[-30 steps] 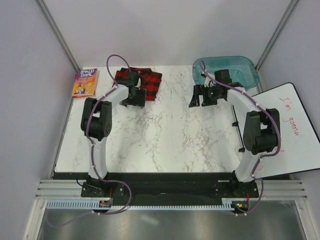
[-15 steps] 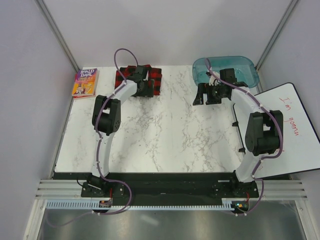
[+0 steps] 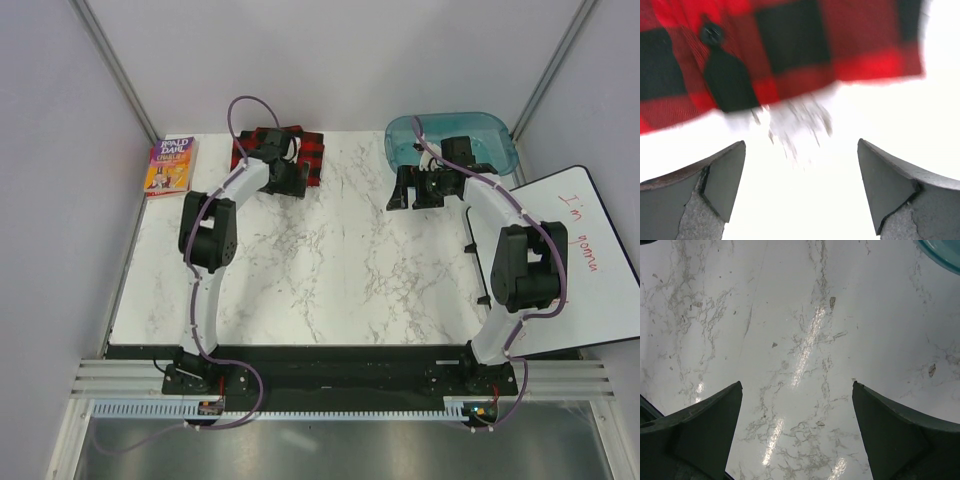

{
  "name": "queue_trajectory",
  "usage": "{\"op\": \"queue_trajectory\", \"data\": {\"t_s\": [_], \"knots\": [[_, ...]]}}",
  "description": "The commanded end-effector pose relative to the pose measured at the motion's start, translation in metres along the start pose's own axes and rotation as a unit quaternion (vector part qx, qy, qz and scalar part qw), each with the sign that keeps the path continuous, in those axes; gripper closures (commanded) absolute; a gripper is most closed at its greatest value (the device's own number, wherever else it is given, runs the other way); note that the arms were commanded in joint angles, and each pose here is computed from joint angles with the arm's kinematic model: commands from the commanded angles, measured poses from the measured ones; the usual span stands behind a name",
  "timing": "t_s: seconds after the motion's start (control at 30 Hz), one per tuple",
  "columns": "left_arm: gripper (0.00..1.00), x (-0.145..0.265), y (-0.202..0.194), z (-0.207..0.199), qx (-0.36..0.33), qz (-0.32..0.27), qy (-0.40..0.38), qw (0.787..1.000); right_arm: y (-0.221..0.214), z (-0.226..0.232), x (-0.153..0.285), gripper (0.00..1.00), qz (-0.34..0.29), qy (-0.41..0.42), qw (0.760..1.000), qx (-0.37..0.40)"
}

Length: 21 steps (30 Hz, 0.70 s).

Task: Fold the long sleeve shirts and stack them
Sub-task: Neatly place the folded shirt to the corner

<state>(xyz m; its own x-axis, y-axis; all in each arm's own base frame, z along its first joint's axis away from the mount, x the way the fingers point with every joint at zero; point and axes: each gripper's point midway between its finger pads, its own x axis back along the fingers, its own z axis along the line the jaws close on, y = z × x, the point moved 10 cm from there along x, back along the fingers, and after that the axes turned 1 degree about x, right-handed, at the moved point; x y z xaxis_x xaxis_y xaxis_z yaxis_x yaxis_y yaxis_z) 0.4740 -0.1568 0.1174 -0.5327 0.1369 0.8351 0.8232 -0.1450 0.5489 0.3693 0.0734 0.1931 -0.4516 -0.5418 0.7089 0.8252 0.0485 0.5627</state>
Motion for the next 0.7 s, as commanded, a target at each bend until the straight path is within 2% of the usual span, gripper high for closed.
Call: {"op": "queue_trajectory", "data": {"t_s": [0.0,0.07,0.1,0.2,0.23,0.37,0.43,0.53,0.67], "knots": [[0.01,0.106,0.032,-0.020,-0.114,-0.077,-0.090,0.986,0.030,0.011,0.019,0.02,-0.064,0.006,0.997,0.038],[0.01,0.136,0.035,-0.020,-0.135,-0.086,-0.111,0.981,0.037,0.011,0.021,0.02,-0.079,0.002,0.996,0.049],[0.01,0.144,0.028,-0.019,-0.143,-0.062,-0.125,0.980,0.041,0.011,0.022,0.02,-0.085,0.001,0.995,0.055],[0.01,0.170,0.015,-0.016,-0.153,-0.049,-0.154,0.975,0.046,0.014,0.022,0.02,-0.090,0.000,0.994,0.067],[0.01,0.187,0.013,-0.014,-0.157,-0.063,-0.156,0.973,0.046,0.019,0.020,0.02,-0.089,0.001,0.993,0.079],[0.01,0.198,-0.025,-0.008,-0.164,-0.049,-0.161,0.972,0.035,0.039,0.014,0.02,-0.074,0.005,0.989,0.131],[0.01,0.200,-0.036,-0.007,-0.167,-0.055,-0.161,0.971,0.019,0.057,0.008,0.02,-0.054,0.005,0.986,0.159],[0.01,0.194,-0.070,-0.002,-0.163,-0.026,-0.161,0.973,-0.008,0.081,0.002,0.02,-0.028,0.002,0.976,0.214],[0.01,0.198,-0.085,-0.002,-0.164,-0.031,-0.159,0.973,-0.031,0.098,0.002,0.02,-0.021,-0.007,0.969,0.247]]}}
